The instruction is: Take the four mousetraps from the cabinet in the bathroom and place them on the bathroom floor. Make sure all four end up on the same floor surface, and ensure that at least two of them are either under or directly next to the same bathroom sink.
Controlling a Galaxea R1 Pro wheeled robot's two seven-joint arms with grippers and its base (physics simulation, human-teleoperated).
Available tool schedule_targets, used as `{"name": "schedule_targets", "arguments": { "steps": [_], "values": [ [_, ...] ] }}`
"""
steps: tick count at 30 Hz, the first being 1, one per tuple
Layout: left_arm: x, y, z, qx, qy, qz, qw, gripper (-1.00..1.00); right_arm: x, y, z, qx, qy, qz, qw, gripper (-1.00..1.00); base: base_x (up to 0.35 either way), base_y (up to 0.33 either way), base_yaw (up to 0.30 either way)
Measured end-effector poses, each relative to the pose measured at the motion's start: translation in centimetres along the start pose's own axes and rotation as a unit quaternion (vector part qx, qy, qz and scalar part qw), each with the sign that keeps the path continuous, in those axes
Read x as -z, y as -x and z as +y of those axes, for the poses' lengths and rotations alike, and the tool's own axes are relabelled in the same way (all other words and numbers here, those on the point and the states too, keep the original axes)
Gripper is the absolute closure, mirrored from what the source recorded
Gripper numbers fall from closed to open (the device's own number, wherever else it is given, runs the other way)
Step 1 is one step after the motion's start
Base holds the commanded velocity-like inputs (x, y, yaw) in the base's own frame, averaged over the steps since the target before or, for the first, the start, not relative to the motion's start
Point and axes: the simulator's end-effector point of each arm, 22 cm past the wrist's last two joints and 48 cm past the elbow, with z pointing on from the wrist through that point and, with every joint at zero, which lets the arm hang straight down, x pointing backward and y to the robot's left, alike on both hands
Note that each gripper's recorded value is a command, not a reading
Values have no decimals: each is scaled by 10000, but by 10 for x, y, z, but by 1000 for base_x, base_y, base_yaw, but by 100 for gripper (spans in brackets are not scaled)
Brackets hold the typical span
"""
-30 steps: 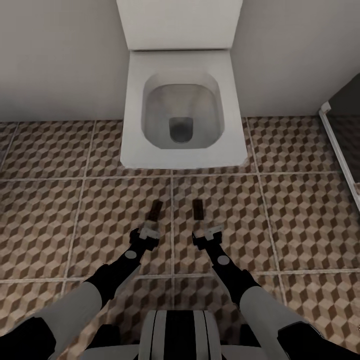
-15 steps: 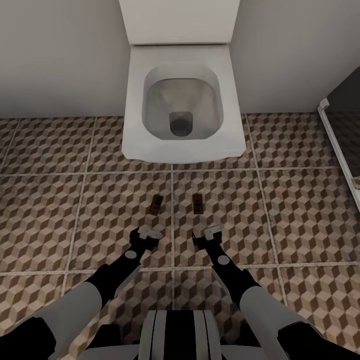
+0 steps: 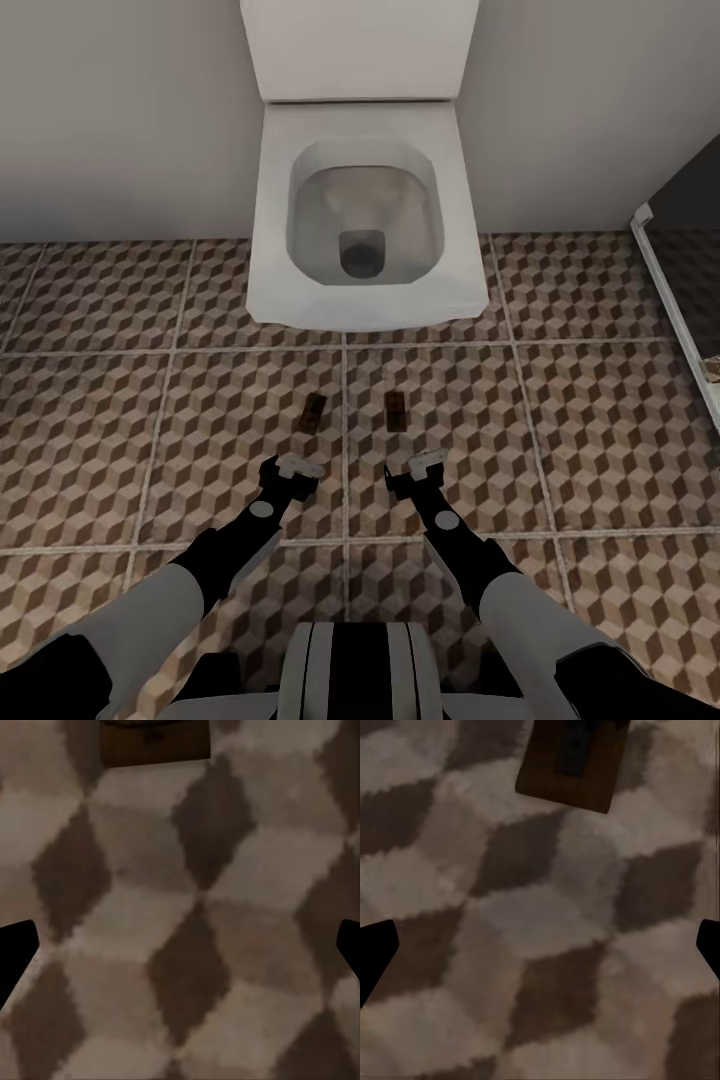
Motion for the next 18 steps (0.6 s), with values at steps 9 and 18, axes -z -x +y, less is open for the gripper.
{"name": "schedule_targets", "arguments": {
  "steps": [9,18],
  "values": [
    [10,22,7,-18,60,-169,9998,-100,7,24,-4,33,-41,-171,9998,-100,0,0,0],
    [21,45,13,-33,118,-339,9994,-100,15,48,-9,66,-82,-350,9993,-100,0,0,0]
  ]
}}
